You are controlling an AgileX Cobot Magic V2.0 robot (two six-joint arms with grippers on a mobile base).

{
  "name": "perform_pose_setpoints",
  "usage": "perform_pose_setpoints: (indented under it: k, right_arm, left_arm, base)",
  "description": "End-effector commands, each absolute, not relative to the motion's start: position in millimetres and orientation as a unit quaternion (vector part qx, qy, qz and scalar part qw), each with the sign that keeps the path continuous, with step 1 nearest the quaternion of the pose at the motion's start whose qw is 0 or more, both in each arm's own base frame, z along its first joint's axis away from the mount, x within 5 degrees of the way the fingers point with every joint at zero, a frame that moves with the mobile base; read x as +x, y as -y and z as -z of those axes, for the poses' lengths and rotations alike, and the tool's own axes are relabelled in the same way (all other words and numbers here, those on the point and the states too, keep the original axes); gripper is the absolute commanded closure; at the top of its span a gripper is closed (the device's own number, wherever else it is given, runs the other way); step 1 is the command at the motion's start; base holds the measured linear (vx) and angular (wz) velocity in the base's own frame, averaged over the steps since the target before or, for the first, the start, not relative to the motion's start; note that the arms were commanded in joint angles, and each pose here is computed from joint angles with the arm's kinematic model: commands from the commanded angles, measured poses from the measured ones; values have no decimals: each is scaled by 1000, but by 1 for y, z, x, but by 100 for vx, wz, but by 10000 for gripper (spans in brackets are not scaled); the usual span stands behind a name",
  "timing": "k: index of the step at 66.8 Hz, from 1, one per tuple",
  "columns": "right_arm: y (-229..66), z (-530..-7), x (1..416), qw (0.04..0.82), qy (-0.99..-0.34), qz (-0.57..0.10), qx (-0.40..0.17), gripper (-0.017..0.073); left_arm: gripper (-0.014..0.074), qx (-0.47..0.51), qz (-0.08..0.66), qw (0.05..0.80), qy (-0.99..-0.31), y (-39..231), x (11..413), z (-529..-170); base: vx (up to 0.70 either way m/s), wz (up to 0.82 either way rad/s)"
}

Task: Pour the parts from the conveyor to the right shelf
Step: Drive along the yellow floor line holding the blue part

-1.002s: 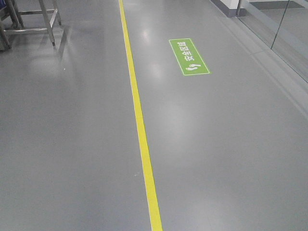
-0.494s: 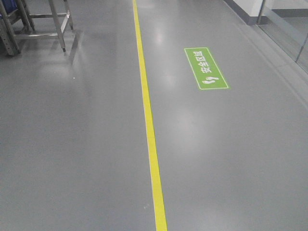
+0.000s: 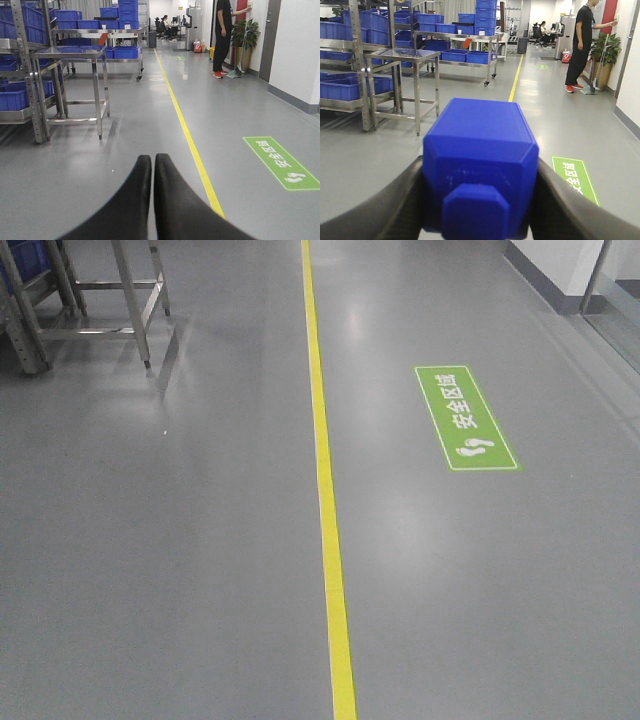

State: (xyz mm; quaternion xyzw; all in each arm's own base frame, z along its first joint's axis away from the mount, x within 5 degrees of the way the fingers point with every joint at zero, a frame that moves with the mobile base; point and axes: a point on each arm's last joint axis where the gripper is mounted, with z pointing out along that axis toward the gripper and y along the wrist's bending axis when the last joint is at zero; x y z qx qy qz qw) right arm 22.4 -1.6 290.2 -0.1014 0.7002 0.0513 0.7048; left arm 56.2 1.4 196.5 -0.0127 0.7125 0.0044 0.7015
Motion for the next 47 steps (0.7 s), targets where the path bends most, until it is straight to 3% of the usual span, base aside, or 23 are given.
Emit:
perform_pose_setpoints:
  k: [1,47]
  right_arm:
    - [1,-305,20,739,-663,-49,-107,567]
    - [2,-305,20,739,-663,-49,-108,567]
  left_arm:
    - [600,-14,3,735,-678,-1,55,-210]
    - [600,-14,3,735,-678,-1,55,-210]
  base:
    - [60,-2]
    - [65,-4]
